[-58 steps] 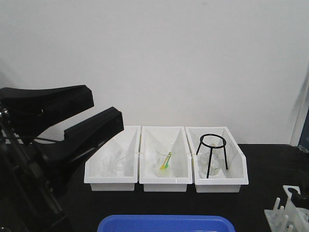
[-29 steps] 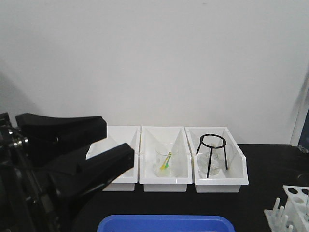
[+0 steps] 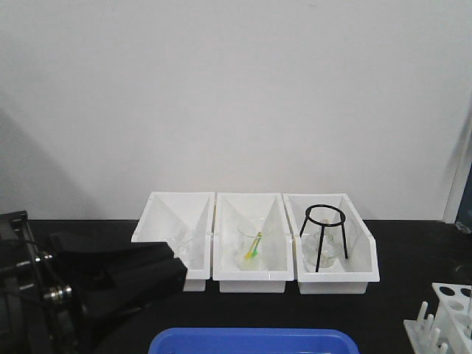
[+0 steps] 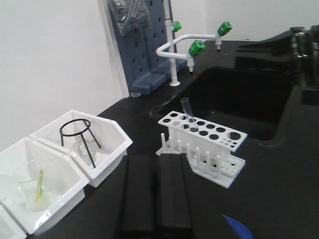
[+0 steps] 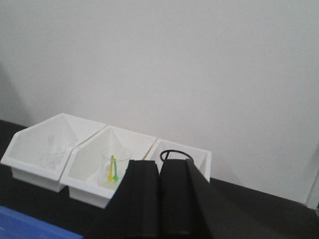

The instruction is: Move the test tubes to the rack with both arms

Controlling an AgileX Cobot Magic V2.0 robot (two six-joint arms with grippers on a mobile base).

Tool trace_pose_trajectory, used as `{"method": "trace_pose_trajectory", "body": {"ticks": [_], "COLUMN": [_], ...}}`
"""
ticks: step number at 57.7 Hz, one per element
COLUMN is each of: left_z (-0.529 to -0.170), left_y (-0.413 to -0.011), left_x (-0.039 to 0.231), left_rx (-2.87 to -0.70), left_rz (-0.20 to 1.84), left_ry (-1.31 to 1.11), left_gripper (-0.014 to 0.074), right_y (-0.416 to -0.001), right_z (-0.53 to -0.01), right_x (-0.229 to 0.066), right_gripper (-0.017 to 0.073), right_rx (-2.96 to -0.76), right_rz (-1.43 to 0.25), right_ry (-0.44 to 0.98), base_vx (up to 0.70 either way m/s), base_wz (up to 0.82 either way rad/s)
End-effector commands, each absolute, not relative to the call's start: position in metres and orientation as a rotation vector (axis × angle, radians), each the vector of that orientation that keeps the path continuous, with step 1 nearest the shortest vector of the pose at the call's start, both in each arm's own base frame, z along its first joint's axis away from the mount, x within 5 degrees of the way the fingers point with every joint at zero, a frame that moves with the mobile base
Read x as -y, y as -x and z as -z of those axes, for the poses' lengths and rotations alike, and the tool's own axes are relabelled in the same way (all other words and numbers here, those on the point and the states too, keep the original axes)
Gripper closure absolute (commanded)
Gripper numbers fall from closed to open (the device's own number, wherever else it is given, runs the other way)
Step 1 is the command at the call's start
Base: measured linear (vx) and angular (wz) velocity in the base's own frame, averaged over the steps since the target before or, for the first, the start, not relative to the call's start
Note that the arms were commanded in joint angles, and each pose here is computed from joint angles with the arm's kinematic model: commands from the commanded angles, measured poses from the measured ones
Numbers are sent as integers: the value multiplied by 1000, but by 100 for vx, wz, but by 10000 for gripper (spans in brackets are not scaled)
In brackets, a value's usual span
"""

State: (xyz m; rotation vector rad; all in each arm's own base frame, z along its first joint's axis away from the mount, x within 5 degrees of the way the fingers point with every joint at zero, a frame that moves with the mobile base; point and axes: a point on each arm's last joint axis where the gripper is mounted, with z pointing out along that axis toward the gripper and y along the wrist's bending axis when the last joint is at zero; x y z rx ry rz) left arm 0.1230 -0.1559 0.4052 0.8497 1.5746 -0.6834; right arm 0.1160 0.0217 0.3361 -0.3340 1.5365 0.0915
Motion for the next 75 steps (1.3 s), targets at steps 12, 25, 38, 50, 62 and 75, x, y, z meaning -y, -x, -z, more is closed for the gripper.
{"method": "trace_pose_trajectory", "body": {"ticks": [12, 25, 38, 50, 62, 75], "left_z": [-425, -425, -425, -426, -416, -349], "left_y": [-127, -127, -128, -136, -135, -104], "left_x": [146, 146, 146, 137, 87, 34], "left_rx": [-1500, -1500, -1489, -1407, -1442, -1497], "left_rz": [640, 640, 626, 400, 176, -13], "left_ry": [-768, -768, -775, -850, -709, -502], "left_gripper": [614, 614, 614, 614, 614, 614], "right_y": [-111, -110, -110, -110, -111, -111], "right_z": [-341, -341, -341, -341, -341, -341], "right_x": [-34, -34, -34, -34, -34, -34], "right_gripper": [567, 567, 567, 567, 567, 567], "right_rx": [-1545, -1545, -1545, -1544, -1544, -1544], "right_rz": [-195, -196, -196, -194, -194, -192], "right_ry": [453, 454, 454, 456, 455, 453], "base_vx": [0, 0, 0, 0, 0, 0], "base_wz": [0, 0, 0, 0, 0, 0]}}
